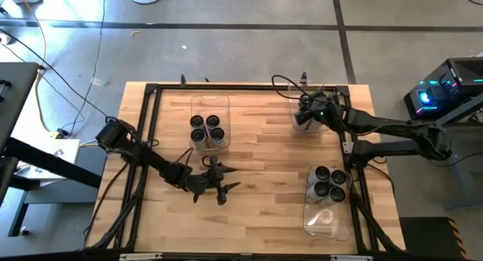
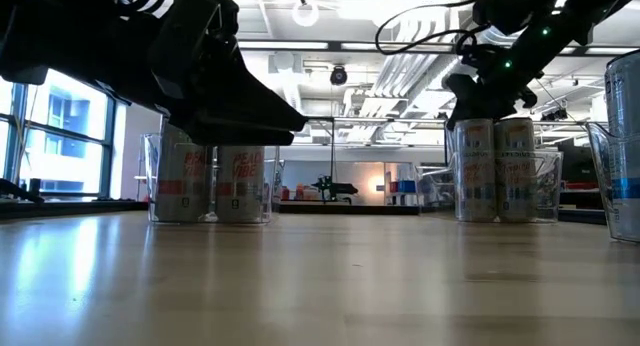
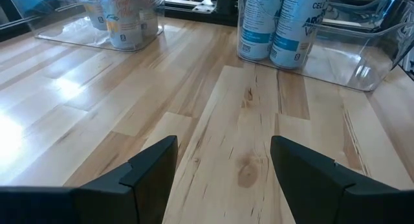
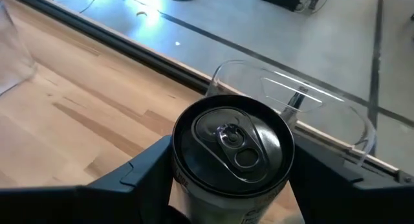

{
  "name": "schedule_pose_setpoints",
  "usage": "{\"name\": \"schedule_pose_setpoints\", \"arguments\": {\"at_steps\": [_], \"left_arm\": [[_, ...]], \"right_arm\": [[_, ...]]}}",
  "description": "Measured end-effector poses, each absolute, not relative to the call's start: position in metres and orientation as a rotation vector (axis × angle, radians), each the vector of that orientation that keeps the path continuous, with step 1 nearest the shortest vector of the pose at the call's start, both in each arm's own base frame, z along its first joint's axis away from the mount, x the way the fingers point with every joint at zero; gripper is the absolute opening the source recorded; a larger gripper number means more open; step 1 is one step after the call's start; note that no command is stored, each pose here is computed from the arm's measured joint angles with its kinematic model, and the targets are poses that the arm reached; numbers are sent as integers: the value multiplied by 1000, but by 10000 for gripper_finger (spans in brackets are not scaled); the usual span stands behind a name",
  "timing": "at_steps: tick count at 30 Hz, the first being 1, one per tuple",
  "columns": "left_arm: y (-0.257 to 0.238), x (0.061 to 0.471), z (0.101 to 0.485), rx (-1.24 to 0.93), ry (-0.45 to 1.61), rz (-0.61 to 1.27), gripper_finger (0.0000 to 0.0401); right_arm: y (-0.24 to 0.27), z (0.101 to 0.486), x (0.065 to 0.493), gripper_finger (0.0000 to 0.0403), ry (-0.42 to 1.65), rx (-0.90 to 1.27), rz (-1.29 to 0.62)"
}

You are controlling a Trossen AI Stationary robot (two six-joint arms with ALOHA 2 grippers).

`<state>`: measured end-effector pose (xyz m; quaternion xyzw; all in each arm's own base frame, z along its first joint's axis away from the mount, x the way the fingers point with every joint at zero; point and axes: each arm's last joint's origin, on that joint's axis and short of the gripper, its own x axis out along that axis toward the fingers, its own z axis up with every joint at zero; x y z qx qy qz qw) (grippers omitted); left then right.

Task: Sort soda cans
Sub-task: Put the white-yellow soda can into the top right transparent bin

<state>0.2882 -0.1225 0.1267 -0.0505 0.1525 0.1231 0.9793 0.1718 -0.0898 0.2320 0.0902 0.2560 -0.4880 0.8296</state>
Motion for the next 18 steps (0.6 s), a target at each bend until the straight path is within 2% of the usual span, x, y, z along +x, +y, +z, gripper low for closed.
{"name": "schedule_pose_setpoints", "arguments": {"at_steps": [18], "left_arm": [[-122,288,127,-102,307,248,241]], "right_arm": [[-98,231,168,248,551,281,-987]]}}
